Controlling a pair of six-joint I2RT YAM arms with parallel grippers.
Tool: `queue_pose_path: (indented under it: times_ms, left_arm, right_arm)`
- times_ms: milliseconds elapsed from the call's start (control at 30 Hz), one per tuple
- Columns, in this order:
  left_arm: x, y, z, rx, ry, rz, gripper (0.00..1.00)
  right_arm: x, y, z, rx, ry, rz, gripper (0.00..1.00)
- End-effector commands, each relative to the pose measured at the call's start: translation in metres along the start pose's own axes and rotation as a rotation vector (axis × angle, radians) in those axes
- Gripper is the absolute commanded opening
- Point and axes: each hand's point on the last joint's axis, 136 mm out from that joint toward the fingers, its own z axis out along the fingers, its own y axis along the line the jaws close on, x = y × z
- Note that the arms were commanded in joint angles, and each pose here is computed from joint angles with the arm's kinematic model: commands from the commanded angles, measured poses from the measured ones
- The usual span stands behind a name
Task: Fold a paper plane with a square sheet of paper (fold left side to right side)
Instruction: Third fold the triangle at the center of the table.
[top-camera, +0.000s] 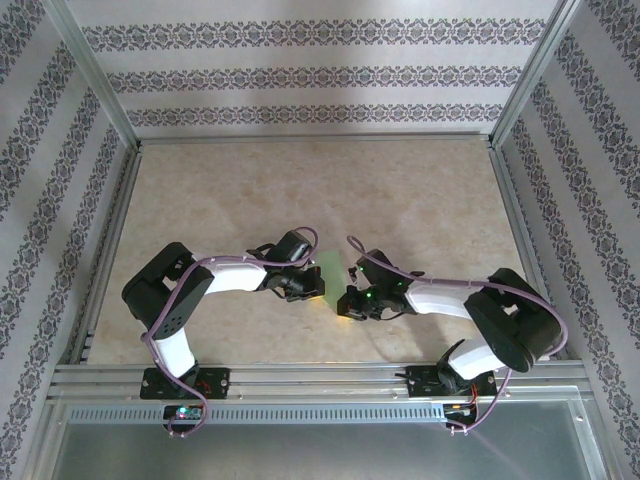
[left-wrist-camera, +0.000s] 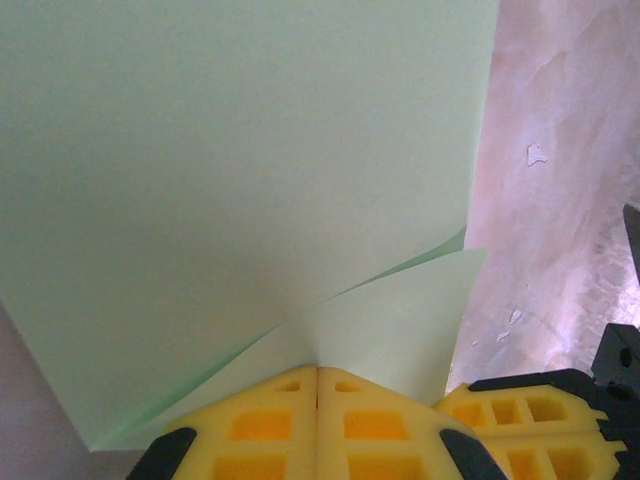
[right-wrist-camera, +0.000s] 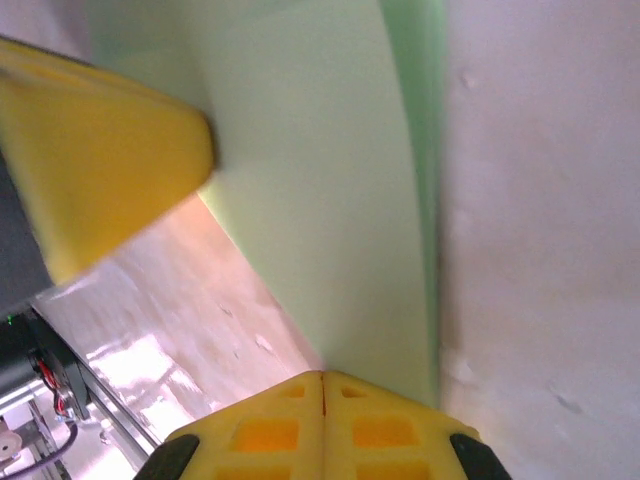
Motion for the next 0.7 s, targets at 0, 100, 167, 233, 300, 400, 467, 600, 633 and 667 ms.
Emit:
queue_pose_path:
  times_ms: [0, 100, 167, 233, 300, 400, 467, 600, 633, 667]
  left_arm:
    - [0.006, 0.037, 0.004, -0.141, 0.017, -0.036, 0.0]
    - [0.006, 0.035, 0.005, -0.133, 0.02, -0.033, 0.0]
    - [0.005, 0.03, 0.005, -0.118, 0.019, -0.024, 0.0]
    - [0.002, 0.021, 0.005, -0.083, 0.011, -0.019, 0.0]
    - [-0.003, 0.008, 0.003, -0.031, -0.001, -0.017, 0.0]
    - [-0.011, -0.011, -0.001, 0.035, -0.028, -0.01, 0.0]
    - [-0.017, -0.022, -0.007, 0.063, -0.048, 0.001, 0.03]
    - [-0.029, -0.043, -0.024, 0.099, -0.103, 0.04, 0.15]
    - [-0.032, -0.045, -0.029, 0.098, -0.117, 0.046, 0.18]
    - [-0.035, -0.046, -0.035, 0.096, -0.138, 0.054, 0.2]
  right_arm:
    - [0.038, -0.047, -0.005, 0.138, 0.098, 0.133, 0.0]
    - [0.04, -0.05, -0.012, 0.133, 0.082, 0.135, 0.0]
    - [0.034, -0.045, -0.02, 0.12, 0.052, 0.108, 0.0]
    - [0.023, -0.037, -0.03, 0.106, 0.004, 0.072, 0.0]
    - [0.009, -0.027, -0.043, 0.076, -0.057, 0.032, 0.06]
    - [-0.014, -0.017, -0.062, 0.037, -0.146, -0.017, 0.26]
    - [-0.027, -0.014, -0.073, 0.018, -0.2, -0.052, 0.36]
    - [-0.05, -0.002, -0.084, -0.024, -0.258, -0.124, 0.51]
    - [-0.055, 0.002, -0.085, -0.03, -0.264, -0.148, 0.53]
    - [-0.059, 0.005, -0.083, -0.036, -0.262, -0.177, 0.55]
